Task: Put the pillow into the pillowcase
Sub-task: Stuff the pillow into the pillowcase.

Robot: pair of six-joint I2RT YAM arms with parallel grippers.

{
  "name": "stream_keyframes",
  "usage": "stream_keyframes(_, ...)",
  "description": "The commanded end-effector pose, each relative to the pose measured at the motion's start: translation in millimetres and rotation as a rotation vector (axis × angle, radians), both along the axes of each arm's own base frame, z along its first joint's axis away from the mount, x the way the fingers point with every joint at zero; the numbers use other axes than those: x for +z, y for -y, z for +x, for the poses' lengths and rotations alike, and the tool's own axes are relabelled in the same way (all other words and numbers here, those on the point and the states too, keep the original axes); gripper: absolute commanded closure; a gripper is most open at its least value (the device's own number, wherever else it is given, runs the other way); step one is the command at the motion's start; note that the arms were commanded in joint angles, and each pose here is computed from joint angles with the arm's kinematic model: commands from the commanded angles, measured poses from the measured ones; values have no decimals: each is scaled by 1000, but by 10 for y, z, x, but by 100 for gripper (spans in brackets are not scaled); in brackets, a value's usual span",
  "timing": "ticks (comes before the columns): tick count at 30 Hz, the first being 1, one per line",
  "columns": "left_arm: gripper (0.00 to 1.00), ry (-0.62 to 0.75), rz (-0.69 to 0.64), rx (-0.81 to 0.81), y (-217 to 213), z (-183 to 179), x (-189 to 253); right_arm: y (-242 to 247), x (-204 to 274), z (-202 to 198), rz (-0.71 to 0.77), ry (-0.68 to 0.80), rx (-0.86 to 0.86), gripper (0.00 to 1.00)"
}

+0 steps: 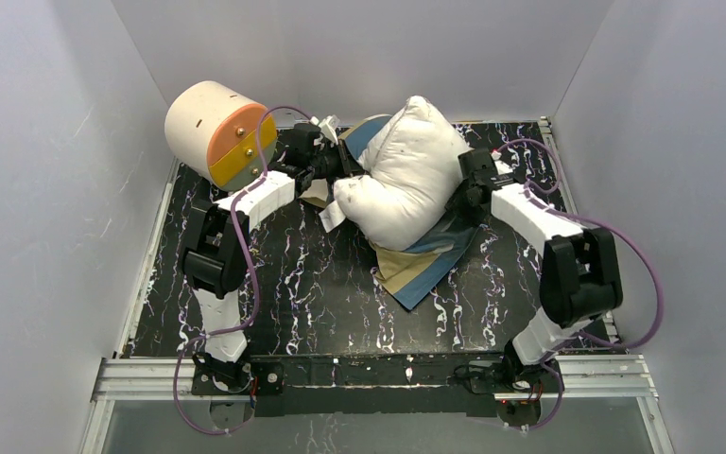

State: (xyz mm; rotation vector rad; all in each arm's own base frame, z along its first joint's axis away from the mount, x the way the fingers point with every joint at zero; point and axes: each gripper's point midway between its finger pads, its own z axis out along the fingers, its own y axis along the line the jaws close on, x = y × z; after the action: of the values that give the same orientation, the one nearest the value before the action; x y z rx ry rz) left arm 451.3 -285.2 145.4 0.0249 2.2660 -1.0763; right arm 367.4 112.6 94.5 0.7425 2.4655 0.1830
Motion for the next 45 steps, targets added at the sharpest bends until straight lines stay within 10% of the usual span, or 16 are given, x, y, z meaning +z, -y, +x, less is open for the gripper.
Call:
stream_keyframes(1,100,-277,388,200,-853,-258,-1325,137,-21,136,-80,-26,-90,49)
stream_keyframes(8,100,-269,380,196,-837,-263,-1295,197,-246,262,-136,-63,-124,55)
stream_keyframes(14,100,-267,377,198,-833,-265,-1286,295,-189,238,-191,-60,-118,99)
stream_keyframes(35,100,-271,415,192,-839,-397,-1367,-597,1515,120,397,707,585,99)
stream_keyframes(40,100,-266,414,192,-829,-383,-1353,1,1067,180,187,401,215,86)
stream_keyframes(45,100,-261,413,191,-826,-378,-1335,-62,840,18,300,172,73,78)
